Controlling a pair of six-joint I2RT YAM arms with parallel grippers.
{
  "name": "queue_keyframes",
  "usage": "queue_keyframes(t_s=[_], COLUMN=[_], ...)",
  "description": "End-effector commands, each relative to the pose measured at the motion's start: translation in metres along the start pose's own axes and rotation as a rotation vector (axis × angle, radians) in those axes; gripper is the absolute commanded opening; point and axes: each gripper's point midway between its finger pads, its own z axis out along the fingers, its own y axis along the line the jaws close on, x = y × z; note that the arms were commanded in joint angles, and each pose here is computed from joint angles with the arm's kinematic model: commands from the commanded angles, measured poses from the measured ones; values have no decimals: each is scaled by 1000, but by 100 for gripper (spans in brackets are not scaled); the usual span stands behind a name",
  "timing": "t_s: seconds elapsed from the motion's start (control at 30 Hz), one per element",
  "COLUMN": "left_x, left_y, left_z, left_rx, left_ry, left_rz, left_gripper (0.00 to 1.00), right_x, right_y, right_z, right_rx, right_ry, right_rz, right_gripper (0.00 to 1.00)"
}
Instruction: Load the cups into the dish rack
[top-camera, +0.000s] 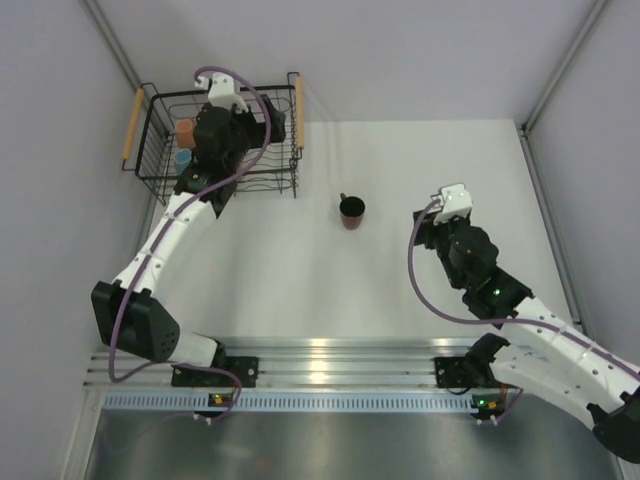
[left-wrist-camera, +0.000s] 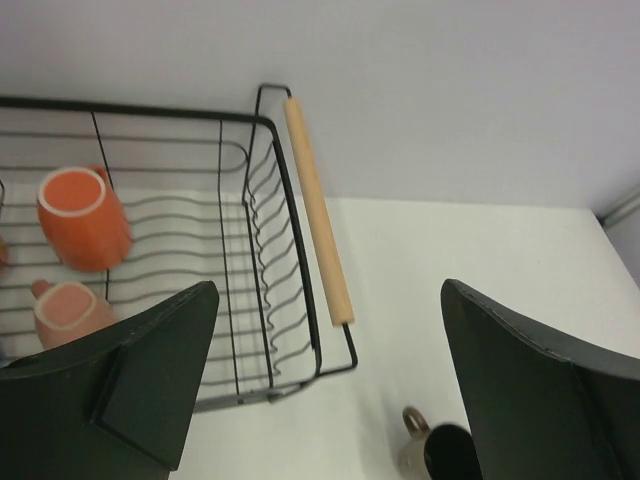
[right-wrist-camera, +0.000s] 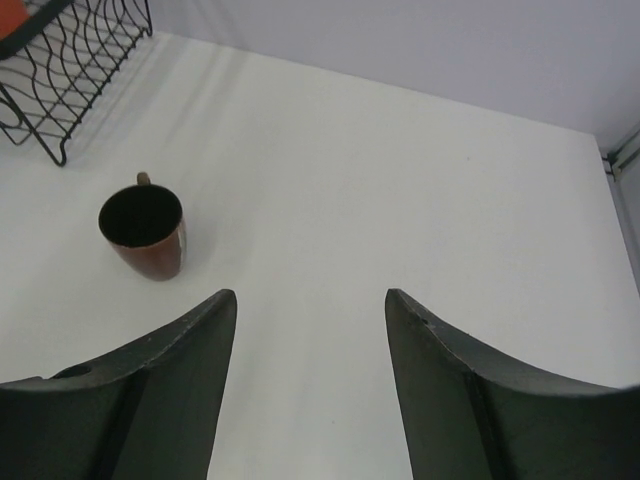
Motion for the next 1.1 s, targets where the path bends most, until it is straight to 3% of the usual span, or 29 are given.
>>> queue_keyframes(t_s=[0.0, 0.23, 0.6, 0.83, 1.07], left_x=[14, 28, 20, 19, 14], left_y=[-13, 6, 21, 24, 30], left_z=[-28, -68, -111, -130, -143], left_rx=[87, 26, -26, -24, -51], left_ry=[60, 108, 129, 132, 116], left_rz=[-53, -12, -13, -40, -16], left_gripper=[99, 99, 99, 99, 99], right_x=[-16, -12, 26, 65, 92], right_y=[3, 29, 91, 120, 126], right_z=[15, 56, 134, 155, 163], right_rx=[2, -95, -231, -300, -290], right_ry=[34, 193, 429, 546, 598], right_rz=[54, 104, 121, 131, 126], right_gripper=[62, 61, 49, 40, 39])
